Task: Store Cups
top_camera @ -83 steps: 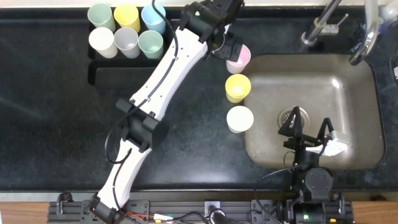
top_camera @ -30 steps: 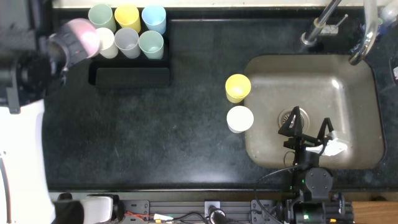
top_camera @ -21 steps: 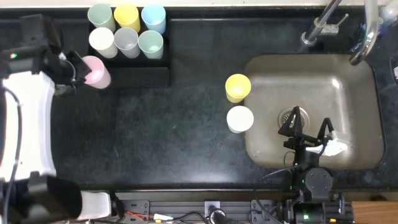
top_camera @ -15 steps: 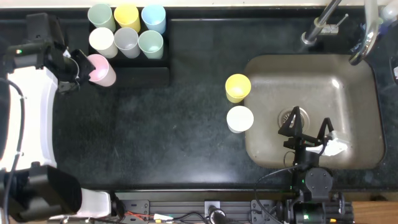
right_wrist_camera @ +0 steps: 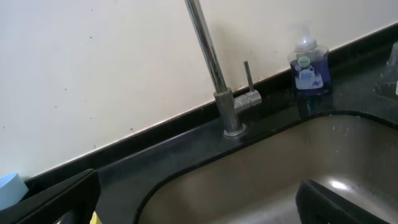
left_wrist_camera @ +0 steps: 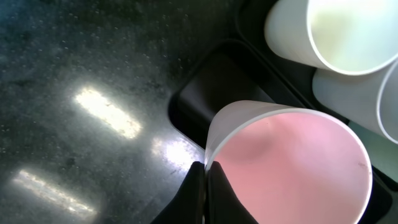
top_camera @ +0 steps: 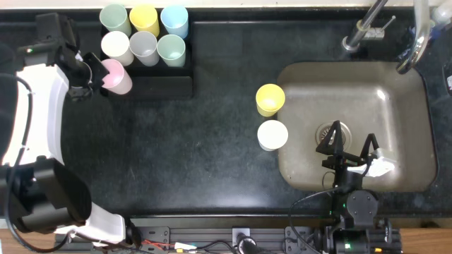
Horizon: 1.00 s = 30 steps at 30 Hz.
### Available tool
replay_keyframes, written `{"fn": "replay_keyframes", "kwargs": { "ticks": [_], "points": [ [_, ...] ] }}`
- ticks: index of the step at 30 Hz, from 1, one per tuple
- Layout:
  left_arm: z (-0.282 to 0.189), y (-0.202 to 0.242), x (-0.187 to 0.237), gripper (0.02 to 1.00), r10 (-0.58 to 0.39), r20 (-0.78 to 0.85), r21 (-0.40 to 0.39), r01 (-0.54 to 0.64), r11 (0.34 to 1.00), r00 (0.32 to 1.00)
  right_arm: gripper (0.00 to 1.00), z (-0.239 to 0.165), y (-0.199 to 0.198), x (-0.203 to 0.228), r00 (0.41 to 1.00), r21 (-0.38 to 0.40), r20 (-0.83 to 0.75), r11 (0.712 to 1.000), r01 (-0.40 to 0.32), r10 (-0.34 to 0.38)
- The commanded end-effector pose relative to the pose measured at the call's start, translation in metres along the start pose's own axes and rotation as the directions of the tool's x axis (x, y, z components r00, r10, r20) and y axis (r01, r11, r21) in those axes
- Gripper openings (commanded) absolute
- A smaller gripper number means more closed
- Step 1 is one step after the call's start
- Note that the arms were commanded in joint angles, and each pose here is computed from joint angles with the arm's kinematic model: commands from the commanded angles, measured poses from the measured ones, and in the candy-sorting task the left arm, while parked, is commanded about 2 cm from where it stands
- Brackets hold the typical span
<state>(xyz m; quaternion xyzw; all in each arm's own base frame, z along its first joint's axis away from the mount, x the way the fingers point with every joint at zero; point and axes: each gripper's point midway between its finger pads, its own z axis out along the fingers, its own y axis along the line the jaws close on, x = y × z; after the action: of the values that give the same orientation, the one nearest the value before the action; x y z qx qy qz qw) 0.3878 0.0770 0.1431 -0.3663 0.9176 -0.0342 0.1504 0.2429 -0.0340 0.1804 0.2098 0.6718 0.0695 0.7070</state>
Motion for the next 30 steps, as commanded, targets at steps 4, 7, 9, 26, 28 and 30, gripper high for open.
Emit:
{"fn": "replay_keyframes", "kwargs": {
  "ticks": [4, 7, 9, 26, 28, 30],
  "points": [
    [0.010, 0.006, -0.012, 0.036, -0.032, 0.016, -0.020, 0.032, 0.999, 0.999, 0.998, 0.000, -0.002, 0.002, 1.000, 0.003, 0.004, 1.000, 0.003, -0.003],
    [0.017, 0.004, -0.017, 0.036, -0.032, 0.026, -0.017, 0.032, 0.999, 0.999, 0.998, 0.000, -0.002, 0.002, 1.000, 0.003, 0.004, 1.000, 0.002, -0.003],
    [0.019, 0.003, -0.019, 0.036, -0.032, 0.032, -0.014, 0.032, 0.999, 0.999, 0.998, 0.000, -0.002, 0.002, 1.000, 0.003, 0.004, 1.000, 0.002, -0.003],
    [0.046, 0.007, -0.020, 0.093, -0.007, 0.008, -0.055, 0.008, 0.998, 1.000, 0.996, 0.000, -0.002, 0.002, 1.000, 0.003, 0.004, 1.000, 0.002, -0.003],
    [0.046, 0.007, -0.020, 0.461, -0.004, 0.006, -0.056, 0.005, 0.998, 1.000, 0.998, 0.000, -0.002, 0.002, 1.000, 0.003, 0.004, 1.000, 0.002, -0.003],
    [0.046, 0.007, -0.020, 0.757, -0.004, 0.007, -0.056, 0.005, 0.998, 1.000, 0.998, 0.000, -0.002, 0.002, 1.000, 0.003, 0.004, 1.000, 0.002, -0.003]
  ]
}}
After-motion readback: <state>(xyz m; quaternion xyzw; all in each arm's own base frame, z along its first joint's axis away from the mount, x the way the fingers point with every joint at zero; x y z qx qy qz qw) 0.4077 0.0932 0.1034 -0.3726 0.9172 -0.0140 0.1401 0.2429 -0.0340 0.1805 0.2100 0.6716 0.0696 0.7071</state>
